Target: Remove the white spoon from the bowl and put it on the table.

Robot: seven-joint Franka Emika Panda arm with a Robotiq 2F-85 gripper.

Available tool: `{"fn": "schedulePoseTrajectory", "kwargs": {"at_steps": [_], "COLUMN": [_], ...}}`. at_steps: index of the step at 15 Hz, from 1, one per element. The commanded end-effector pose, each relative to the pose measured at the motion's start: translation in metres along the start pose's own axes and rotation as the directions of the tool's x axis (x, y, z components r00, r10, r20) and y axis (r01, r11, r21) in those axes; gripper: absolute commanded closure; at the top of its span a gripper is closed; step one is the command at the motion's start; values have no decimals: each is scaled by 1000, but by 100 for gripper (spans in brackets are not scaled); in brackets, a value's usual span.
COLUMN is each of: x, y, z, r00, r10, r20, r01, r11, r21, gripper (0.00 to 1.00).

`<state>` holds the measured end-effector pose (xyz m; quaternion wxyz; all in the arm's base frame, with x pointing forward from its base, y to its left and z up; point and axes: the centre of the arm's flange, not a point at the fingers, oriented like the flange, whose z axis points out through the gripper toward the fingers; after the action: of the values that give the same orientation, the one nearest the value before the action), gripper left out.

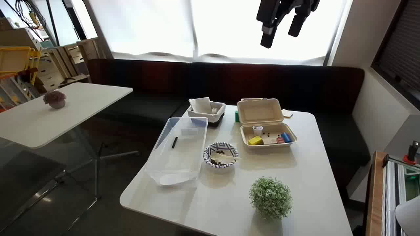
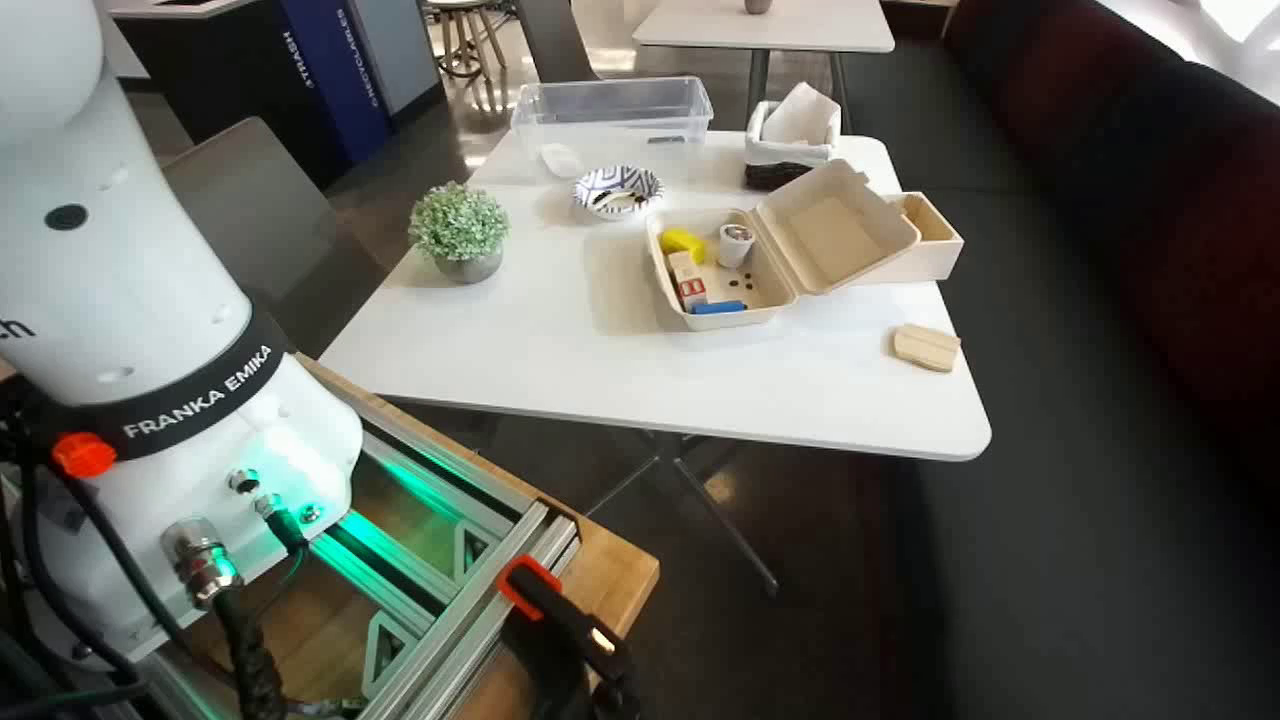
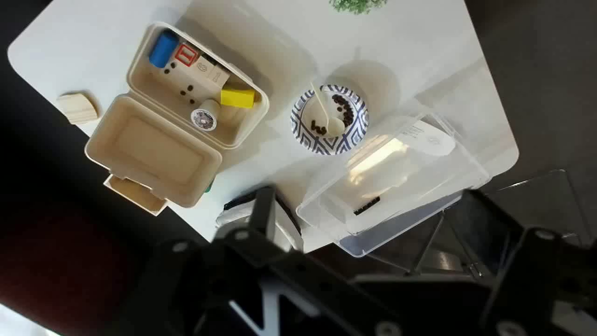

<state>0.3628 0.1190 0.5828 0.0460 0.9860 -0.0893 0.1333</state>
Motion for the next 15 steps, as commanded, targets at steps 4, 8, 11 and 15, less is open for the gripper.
{"fn": "schedulePoseTrajectory", "kwargs": {"at_steps": [4, 8, 11, 15], "x": [0, 0, 0, 12], "y": [0, 0, 0, -8], "z": [0, 0, 0, 12], "r00": [1000, 1000, 1000, 1000], "r10": [0, 0, 0, -5], "r20": [0, 0, 0, 27], "r01": [0, 0, 0, 5], "r11": [1000, 1000, 1000, 1000], "r21": [0, 0, 0, -11], "gripper": [0, 0, 0, 0]}}
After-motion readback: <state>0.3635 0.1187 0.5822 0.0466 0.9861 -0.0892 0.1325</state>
